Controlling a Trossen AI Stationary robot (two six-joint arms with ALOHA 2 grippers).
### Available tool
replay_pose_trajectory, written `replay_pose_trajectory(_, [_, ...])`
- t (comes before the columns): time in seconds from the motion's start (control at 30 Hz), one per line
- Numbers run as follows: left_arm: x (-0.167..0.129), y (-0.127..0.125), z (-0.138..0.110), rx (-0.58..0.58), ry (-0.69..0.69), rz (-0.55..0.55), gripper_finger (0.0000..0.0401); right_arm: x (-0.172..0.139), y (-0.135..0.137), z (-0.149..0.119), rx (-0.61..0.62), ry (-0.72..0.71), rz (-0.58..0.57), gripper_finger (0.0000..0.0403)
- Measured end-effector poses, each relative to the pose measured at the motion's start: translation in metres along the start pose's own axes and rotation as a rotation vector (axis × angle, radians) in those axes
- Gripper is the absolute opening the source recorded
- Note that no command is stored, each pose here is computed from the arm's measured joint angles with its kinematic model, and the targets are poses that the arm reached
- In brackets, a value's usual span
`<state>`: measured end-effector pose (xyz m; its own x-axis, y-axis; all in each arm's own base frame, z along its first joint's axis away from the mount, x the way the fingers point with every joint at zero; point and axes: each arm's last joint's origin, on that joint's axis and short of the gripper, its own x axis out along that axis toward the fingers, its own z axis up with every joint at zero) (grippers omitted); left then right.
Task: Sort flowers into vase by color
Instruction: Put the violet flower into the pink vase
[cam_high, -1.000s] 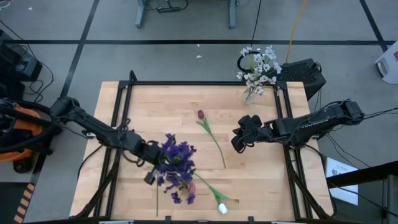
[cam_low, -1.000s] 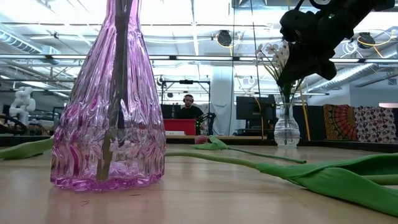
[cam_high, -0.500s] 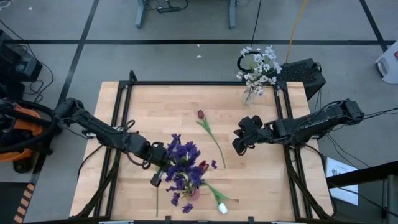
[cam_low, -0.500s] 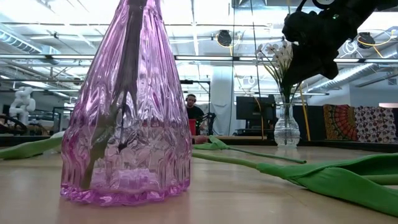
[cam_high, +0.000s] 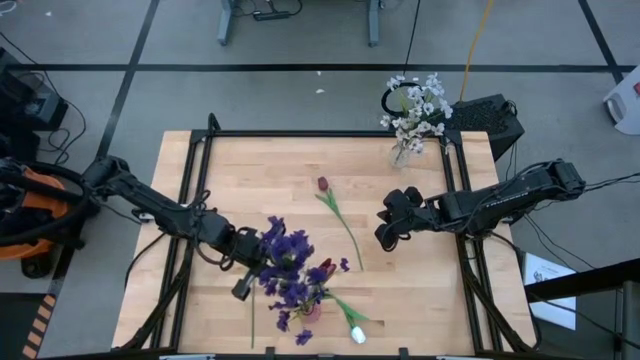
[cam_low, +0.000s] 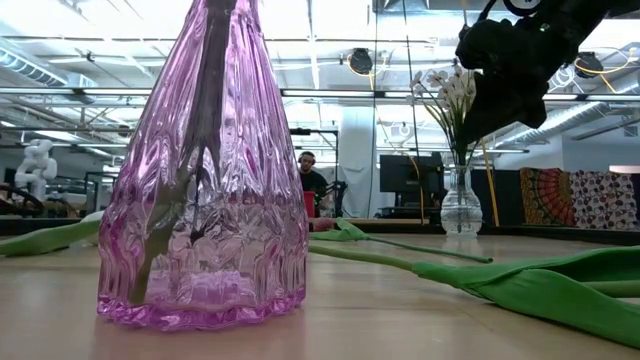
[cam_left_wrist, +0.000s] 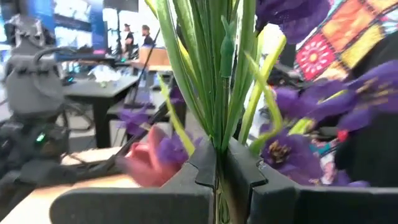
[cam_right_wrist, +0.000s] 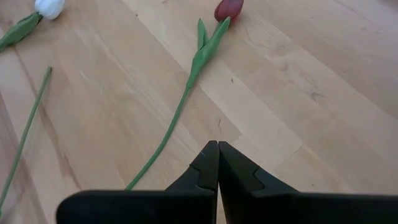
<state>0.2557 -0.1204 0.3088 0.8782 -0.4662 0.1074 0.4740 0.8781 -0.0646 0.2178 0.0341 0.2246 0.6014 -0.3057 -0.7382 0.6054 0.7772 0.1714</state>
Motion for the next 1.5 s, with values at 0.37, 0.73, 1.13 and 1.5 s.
replay_pose_trajectory(0.37, [0.004,-0.001,-0.006,-0.003,0.022,-0.050,0.0013,0.000,0.000,0.000,0.004,-0.003,0.002,0.0000])
replay_pose_trajectory(0.73, [0.005,-0.008,-0.004,-0.001,-0.012,-0.077,0.0013,0.000,0.000,0.000,0.005,-0.005,0.000,0.0000])
replay_pose_trajectory(1.13, [0.018,-0.008,-0.021,0.004,-0.010,-0.056,0.0013,0.000,0.000,0.000,0.005,-0.006,-0.001,0.0000])
replay_pose_trajectory(1.5, [0.022,-0.009,-0.030,0.002,0.033,-0.056,0.0013,0.000,0.000,0.000,0.027,-0.006,-0.001,0.0000])
